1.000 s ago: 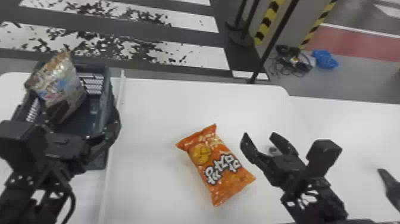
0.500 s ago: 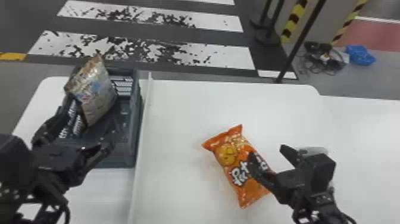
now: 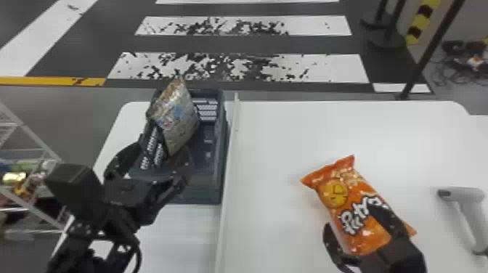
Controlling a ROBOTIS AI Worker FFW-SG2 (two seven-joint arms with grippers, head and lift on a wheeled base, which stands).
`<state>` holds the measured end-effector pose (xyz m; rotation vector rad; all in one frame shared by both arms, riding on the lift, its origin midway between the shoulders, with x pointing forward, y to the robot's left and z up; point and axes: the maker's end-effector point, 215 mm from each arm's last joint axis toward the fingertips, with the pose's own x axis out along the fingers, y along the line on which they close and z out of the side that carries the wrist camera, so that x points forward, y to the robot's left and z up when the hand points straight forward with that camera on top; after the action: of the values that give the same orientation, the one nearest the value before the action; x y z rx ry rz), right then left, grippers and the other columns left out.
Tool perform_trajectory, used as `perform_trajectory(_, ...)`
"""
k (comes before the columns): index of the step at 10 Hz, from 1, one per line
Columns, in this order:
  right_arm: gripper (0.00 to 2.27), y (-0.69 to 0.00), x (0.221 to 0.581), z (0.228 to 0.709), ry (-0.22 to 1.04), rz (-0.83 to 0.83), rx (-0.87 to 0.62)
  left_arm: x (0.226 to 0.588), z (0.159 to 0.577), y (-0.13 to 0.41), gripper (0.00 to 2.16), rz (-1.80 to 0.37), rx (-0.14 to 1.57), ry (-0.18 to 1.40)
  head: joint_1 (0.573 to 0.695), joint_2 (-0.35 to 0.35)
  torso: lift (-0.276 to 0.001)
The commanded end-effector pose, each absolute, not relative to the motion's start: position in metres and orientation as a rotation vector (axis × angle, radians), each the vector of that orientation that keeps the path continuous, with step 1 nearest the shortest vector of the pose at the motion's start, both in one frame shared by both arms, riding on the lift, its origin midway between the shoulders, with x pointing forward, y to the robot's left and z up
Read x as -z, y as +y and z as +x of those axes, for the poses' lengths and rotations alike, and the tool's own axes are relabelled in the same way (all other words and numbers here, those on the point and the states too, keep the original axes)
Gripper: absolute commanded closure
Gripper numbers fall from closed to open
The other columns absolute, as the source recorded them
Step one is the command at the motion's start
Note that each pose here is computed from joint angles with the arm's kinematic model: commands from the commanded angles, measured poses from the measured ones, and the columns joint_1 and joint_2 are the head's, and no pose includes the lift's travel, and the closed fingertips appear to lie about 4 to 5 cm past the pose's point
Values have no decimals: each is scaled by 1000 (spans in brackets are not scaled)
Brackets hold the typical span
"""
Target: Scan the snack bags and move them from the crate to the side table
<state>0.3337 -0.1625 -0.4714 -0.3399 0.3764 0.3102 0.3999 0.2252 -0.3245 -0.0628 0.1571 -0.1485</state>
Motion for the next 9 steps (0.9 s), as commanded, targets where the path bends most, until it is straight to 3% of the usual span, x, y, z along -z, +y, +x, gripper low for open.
perform_trajectory(1, 137, -148, 478, 321, 378, -388, -348, 326, 400, 226, 73, -64, 148, 159, 695, 94, -87)
perform_trajectory(3, 137, -145, 479, 327, 328, -420, -356, 325, 399, 223, 73, -89, 170, 160, 695, 119, -87)
perform_trajectory(9, 140, -164, 517, 332, 373, -515, -360, 324, 399, 221, 73, -114, 195, 162, 695, 97, -87)
